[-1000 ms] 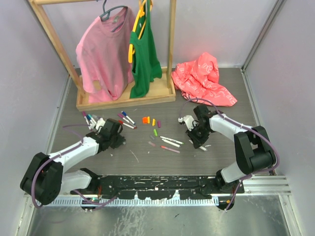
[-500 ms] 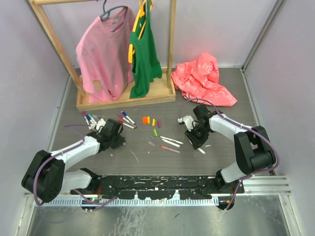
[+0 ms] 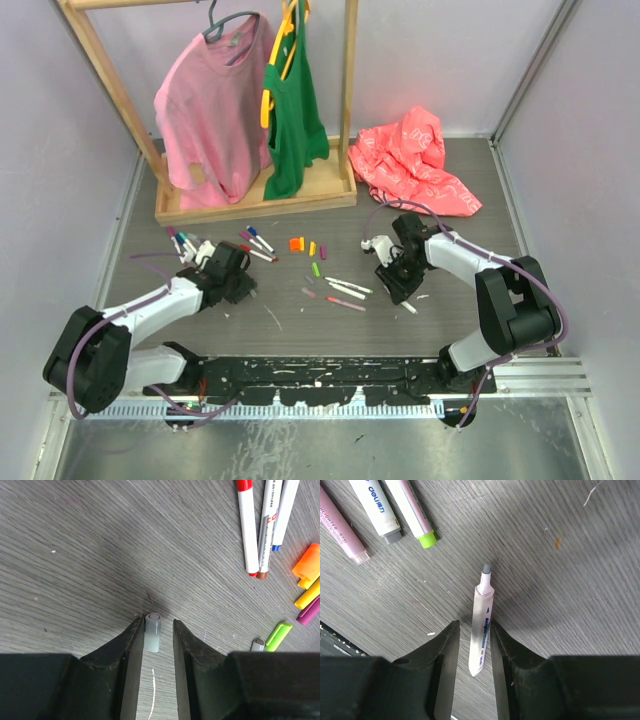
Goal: Open the pen caps
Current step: Place the pen at the center of the board.
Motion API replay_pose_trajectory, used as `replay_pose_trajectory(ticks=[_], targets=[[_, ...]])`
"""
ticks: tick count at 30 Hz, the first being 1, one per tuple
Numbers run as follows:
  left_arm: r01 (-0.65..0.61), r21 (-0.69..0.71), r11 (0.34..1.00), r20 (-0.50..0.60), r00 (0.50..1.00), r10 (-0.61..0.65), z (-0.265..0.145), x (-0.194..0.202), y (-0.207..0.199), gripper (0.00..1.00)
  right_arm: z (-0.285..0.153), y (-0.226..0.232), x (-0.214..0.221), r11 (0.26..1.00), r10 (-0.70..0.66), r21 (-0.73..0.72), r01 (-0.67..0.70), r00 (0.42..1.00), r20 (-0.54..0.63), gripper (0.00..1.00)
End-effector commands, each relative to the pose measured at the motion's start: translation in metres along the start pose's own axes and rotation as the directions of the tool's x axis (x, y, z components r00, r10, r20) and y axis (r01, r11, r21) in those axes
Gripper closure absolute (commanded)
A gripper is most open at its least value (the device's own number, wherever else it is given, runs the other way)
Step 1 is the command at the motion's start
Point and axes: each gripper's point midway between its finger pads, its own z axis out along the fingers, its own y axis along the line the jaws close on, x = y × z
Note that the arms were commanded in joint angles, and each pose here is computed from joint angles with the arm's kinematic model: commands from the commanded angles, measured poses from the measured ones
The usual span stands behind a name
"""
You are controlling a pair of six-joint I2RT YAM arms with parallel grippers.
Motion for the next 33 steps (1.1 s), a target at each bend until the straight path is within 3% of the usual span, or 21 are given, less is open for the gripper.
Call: replay_pose_trajectory(ticks=[1,5,8,13,19,24,25,27,30,33], targets=[[-0.024,-0.022,0.999,0.016,1.000,0.024,-0.005,-0.005,0.006,0.67,0.004,-0.003,-0.001,1.000,-0.014,0.010,0.014,1.000,-0.004,0.63],[-0.042,0.027,0.999,0.030,0.999,0.041,-0.017,-0.011,-0.004,0.63,-0.002,-0.008,-0.008,0.999,-0.008,0.040,0.007,1.000,0.013,0.57],[-0.058,0.076,0.995,0.061,0.997,0.054,-0.030,-0.019,-0.012,0.58,-0.011,-0.012,-0.016,0.997,-0.013,0.072,0.009,0.999,0.043,0.48],[-0.123,0.187,0.975,0.144,0.985,0.097,-0.051,-0.033,-0.025,0.50,-0.027,-0.015,-0.030,0.993,-0.037,0.118,0.023,0.992,0.117,0.45],[-0.347,0.448,0.824,0.287,0.929,0.235,-0.079,-0.038,-0.069,0.23,-0.061,-0.024,-0.056,0.976,-0.090,0.213,0.041,0.970,0.228,0.45],[-0.402,0.481,0.779,0.387,0.895,0.223,-0.089,-0.052,-0.084,0.13,-0.124,-0.031,-0.099,0.944,-0.177,0.326,0.049,0.909,0.378,0.43],[-0.400,0.480,0.781,0.391,0.894,0.218,-0.089,-0.054,-0.085,0.13,-0.146,-0.032,-0.114,0.933,-0.208,0.358,0.049,0.883,0.422,0.38],[-0.388,0.486,0.783,0.389,0.898,0.204,-0.087,-0.056,-0.089,0.13,-0.181,-0.031,-0.136,0.917,-0.244,0.398,0.023,0.822,0.514,0.03],[-0.351,0.502,0.790,0.371,0.913,0.170,-0.082,-0.057,-0.095,0.13,-0.205,-0.028,-0.158,0.940,-0.179,0.334,-0.071,0.730,0.659,0.00],[-0.268,0.482,0.834,0.336,0.936,0.106,-0.073,-0.061,-0.095,0.13,-0.195,-0.009,-0.168,0.978,-0.139,0.210,-0.010,0.722,0.678,0.02]])
